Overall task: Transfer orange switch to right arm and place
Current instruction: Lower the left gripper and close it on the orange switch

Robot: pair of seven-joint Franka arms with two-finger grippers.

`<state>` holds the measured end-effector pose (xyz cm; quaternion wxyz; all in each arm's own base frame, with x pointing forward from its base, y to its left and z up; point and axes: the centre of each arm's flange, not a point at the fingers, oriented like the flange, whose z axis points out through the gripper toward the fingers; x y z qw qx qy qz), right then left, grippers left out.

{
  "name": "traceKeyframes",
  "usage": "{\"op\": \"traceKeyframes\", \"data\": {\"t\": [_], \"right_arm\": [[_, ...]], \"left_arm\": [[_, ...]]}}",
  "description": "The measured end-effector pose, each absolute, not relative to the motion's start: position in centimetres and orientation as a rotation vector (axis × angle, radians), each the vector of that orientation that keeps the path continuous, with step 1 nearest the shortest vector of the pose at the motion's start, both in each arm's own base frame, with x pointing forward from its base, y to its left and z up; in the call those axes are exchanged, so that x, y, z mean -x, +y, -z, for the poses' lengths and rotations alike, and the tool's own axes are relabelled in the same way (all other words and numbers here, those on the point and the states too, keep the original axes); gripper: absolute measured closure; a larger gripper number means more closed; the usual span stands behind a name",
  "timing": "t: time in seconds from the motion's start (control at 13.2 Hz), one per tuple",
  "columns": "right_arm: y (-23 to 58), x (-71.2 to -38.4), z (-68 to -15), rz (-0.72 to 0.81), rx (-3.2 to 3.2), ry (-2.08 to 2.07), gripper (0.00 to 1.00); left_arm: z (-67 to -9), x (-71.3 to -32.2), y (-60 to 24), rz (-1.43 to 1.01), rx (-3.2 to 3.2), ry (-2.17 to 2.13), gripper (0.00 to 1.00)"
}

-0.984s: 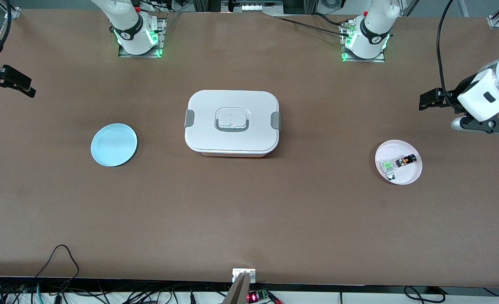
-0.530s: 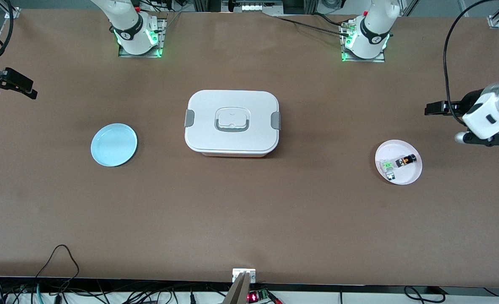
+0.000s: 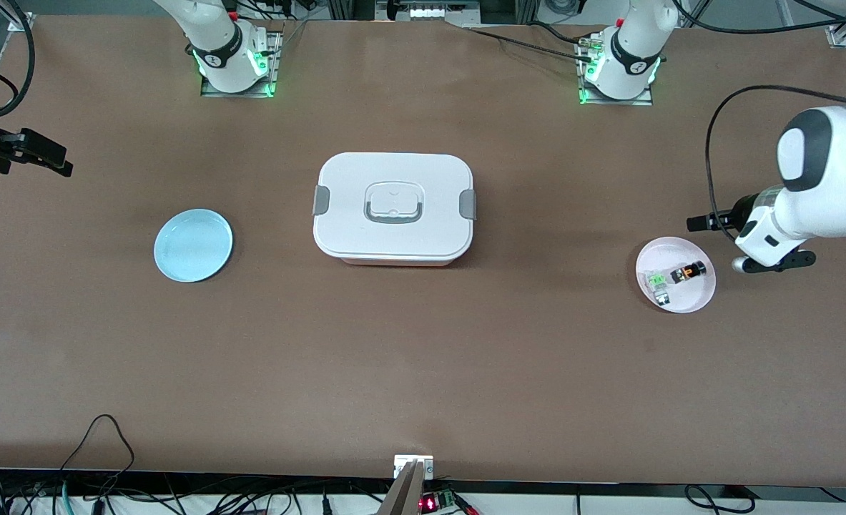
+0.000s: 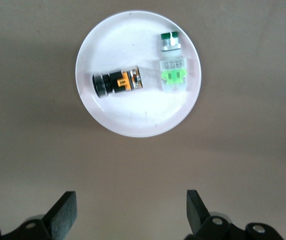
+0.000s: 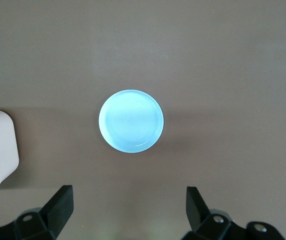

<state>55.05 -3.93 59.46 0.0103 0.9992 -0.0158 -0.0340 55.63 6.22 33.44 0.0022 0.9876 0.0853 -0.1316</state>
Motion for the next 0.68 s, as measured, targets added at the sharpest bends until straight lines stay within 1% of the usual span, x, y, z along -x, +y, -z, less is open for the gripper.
{"op": "traceKeyframes", "data": {"t": [0.3,0.53,0.68], "right_arm": [[-3.8,-55.2,-58.9,0.133,-3.123,-0.044,0.0],[-3.5,-55.2,-58.5,0.164,-3.176,-0.054,0.0],[-3.1,-54.9,-58.2,0.215,-3.25,-0.072,0.0]], "left_arm": [[-27.9,-54.1,8.0,0.06,-3.129,0.325,0.01],[-25.3,-53.9,8.6,-0.062,-3.133,0.35,0.01],[-23.5,-53.8,9.1,-0.059,-3.127,0.418,0.01]]}}
